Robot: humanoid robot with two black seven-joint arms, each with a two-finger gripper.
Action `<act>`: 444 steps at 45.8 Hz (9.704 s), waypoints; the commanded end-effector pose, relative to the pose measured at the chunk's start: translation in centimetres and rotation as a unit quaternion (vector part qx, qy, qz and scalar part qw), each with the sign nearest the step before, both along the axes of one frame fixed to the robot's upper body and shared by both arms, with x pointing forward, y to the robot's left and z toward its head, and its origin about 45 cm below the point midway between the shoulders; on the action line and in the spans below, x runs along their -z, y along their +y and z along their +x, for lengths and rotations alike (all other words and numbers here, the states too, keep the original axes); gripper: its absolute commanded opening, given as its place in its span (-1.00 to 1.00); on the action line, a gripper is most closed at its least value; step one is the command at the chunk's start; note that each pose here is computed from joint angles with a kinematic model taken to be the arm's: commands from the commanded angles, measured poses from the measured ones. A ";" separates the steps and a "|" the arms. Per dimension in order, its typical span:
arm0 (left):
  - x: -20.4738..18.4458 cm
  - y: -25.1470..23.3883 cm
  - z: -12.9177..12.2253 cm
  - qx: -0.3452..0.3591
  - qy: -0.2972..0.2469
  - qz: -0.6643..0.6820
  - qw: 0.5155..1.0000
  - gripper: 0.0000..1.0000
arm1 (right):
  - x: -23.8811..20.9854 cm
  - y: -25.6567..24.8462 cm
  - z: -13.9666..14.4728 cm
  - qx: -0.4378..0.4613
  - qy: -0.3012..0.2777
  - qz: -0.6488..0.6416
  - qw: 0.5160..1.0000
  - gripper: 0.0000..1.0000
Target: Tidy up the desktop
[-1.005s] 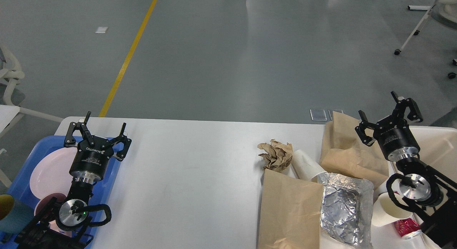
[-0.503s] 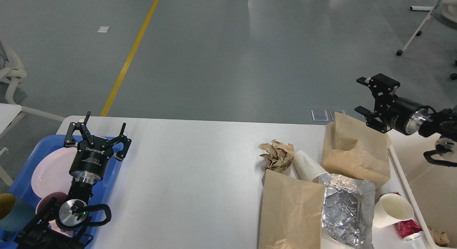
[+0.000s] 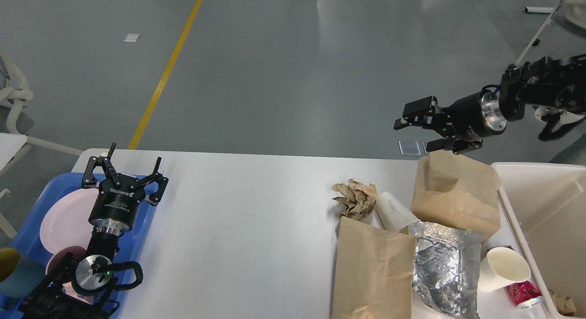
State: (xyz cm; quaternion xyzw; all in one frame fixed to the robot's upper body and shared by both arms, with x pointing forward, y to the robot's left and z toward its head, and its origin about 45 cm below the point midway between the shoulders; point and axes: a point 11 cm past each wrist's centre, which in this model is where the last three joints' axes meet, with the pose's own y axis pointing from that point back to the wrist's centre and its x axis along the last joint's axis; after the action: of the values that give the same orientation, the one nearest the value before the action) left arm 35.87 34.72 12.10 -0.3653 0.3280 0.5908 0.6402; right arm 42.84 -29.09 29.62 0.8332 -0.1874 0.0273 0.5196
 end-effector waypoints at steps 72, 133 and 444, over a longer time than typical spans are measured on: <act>0.0 0.0 0.0 0.000 0.000 0.000 1.000 0.92 | 14.7 6.5 -15.9 -0.020 0.201 -0.147 0.968 0.97; 0.0 0.0 0.0 0.000 0.000 0.000 1.000 0.92 | 19.4 7.0 -17.0 -0.003 0.179 -0.191 0.965 -1.00; 0.0 0.0 0.0 0.000 0.000 0.000 1.000 0.92 | -3.2 -21.2 -9.5 0.323 -0.012 -0.205 0.924 -1.00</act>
State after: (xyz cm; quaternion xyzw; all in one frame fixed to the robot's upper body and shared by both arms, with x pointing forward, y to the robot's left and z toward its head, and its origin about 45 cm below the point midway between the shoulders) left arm 35.87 34.72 12.10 -0.3650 0.3282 0.5907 0.6404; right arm 34.18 -45.05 35.28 0.6438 -0.3931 -0.0886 0.6505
